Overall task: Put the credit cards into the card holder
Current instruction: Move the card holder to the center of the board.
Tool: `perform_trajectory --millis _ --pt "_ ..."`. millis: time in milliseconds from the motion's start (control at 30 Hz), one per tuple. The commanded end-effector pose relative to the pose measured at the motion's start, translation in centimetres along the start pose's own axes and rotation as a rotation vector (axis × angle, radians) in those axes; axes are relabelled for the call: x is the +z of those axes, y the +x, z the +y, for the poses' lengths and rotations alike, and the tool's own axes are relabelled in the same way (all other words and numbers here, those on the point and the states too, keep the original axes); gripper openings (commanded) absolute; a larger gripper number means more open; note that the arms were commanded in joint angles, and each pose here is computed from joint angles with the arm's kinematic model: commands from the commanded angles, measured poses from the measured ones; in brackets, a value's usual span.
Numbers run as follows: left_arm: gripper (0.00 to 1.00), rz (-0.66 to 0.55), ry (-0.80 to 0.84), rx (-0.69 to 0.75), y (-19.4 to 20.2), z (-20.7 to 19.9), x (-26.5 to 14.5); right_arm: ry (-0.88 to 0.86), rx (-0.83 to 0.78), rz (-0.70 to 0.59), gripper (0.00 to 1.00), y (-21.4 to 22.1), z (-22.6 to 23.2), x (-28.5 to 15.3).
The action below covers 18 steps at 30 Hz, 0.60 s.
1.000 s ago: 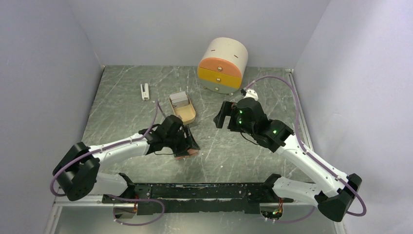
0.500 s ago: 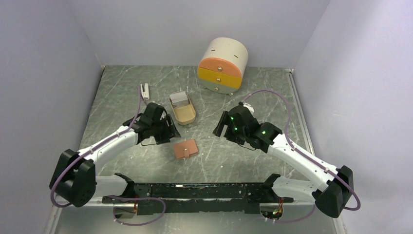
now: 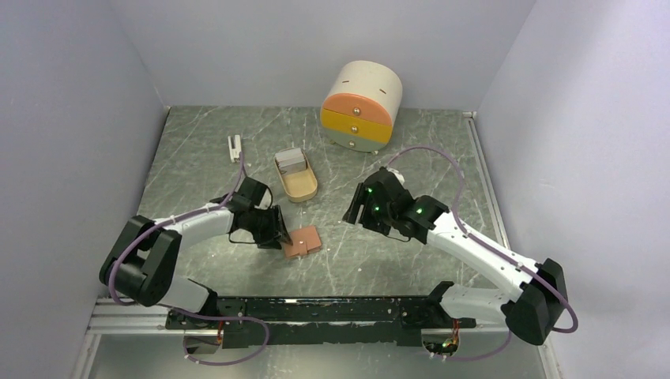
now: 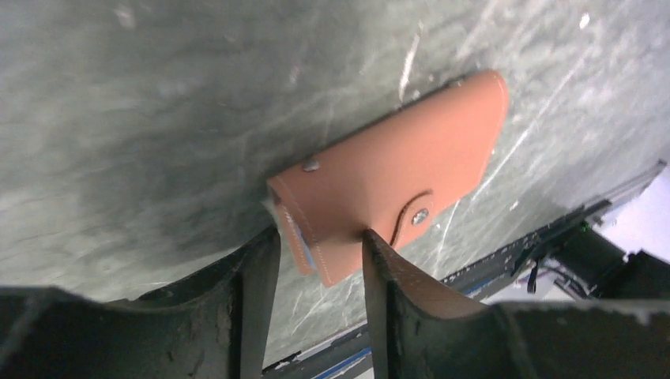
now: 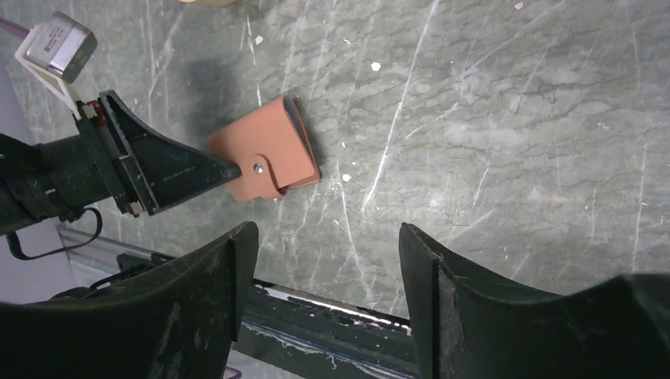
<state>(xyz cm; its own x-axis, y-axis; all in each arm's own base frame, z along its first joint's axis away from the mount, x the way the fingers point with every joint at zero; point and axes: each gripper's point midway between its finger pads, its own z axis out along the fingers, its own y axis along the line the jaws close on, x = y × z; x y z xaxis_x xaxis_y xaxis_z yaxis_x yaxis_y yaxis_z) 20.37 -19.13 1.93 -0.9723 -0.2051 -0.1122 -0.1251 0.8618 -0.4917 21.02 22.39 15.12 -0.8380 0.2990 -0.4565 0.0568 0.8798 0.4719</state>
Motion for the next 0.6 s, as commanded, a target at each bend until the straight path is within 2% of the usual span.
perform_trajectory --millis 0,233,300,400,567 --pt "0.46 0.066 0.194 0.022 2.3 -3.8 0.1 -0.014 0.017 0.034 0.69 0.6 0.8 0.5" --pt "0.44 0.183 0.409 0.065 6.8 -11.0 1.0 0.032 0.030 0.071 0.66 1.7 0.4 1.8" --pt "0.44 0.175 0.451 0.068 6.9 -12.2 0.5 0.045 0.030 0.071 0.65 1.7 0.3 1.9" --pt "0.46 0.120 0.447 0.060 6.1 -12.4 -0.6 0.061 0.033 0.064 0.64 1.8 0.2 2.1" --pt "0.49 0.026 0.343 0.003 3.8 -9.4 -1.6 0.123 0.049 0.070 0.58 2.3 -0.1 3.2"
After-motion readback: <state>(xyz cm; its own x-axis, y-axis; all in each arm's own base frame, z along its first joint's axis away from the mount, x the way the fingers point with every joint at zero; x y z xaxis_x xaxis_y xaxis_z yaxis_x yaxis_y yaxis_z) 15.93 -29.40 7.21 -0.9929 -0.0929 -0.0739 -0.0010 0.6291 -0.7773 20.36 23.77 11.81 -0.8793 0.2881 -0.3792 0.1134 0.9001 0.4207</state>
